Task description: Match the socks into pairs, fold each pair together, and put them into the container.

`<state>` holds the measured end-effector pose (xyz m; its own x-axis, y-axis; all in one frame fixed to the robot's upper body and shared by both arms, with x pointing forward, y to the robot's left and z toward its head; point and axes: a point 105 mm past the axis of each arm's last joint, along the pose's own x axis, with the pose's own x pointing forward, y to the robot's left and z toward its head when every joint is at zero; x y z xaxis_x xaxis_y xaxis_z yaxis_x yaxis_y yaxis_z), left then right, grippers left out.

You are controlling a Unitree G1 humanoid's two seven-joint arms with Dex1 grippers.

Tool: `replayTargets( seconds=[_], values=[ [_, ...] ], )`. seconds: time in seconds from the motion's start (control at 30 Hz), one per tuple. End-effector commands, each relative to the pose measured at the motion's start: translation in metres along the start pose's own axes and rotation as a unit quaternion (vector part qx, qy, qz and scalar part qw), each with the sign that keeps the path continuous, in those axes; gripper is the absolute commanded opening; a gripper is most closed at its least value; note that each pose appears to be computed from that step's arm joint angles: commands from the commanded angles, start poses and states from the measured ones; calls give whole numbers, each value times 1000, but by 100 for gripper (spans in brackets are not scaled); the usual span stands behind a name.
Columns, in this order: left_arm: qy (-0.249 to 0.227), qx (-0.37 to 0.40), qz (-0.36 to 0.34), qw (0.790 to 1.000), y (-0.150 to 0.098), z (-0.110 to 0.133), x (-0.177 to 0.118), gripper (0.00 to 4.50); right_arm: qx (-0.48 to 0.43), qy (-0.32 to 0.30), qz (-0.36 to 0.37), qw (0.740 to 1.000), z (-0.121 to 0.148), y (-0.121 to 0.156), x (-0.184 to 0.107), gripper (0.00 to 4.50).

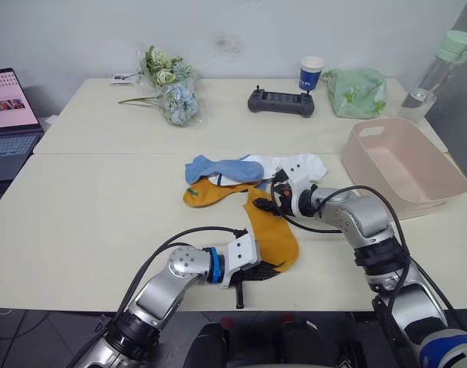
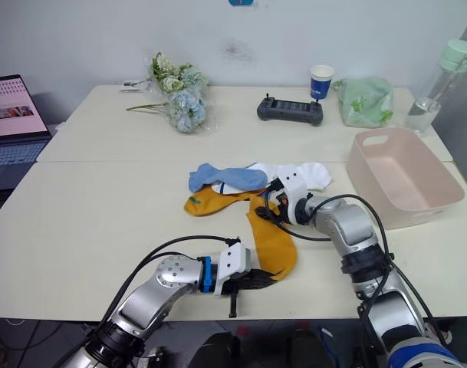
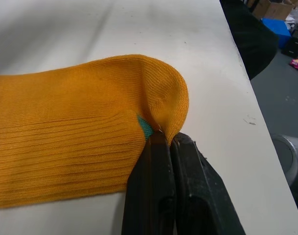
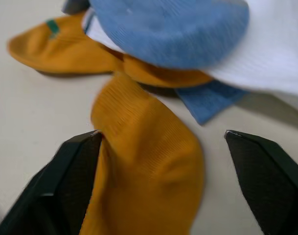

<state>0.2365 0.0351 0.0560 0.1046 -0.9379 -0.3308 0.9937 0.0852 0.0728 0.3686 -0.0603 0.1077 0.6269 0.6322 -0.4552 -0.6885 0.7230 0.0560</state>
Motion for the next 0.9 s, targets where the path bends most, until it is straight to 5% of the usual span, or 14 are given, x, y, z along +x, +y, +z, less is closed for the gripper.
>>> replayTargets(
  seconds=[0.03, 0.3, 0.53, 0.73, 0.9],
  values=[
    [-7, 17, -1, 1000, -1, 6, -9, 0, -23, -27, 8, 999, 14, 4, -1, 279],
    [20, 59, 15, 998, 25, 1, -58, 0, -9, -46, -13, 999, 11, 4, -16, 3],
    [37, 120, 0, 992, 64, 9, -96, 0, 48, -64, -115, 990, -10, 2, -60, 3],
    [74, 126, -71, 987, 61, -7, -112, 0, 140, -51, -173, 974, -36, 21, -83, 3],
    [91, 132, -62, 985, 75, -14, -112, 0, 194, -52, -195, 960, -47, 27, -85, 3]
  ],
)
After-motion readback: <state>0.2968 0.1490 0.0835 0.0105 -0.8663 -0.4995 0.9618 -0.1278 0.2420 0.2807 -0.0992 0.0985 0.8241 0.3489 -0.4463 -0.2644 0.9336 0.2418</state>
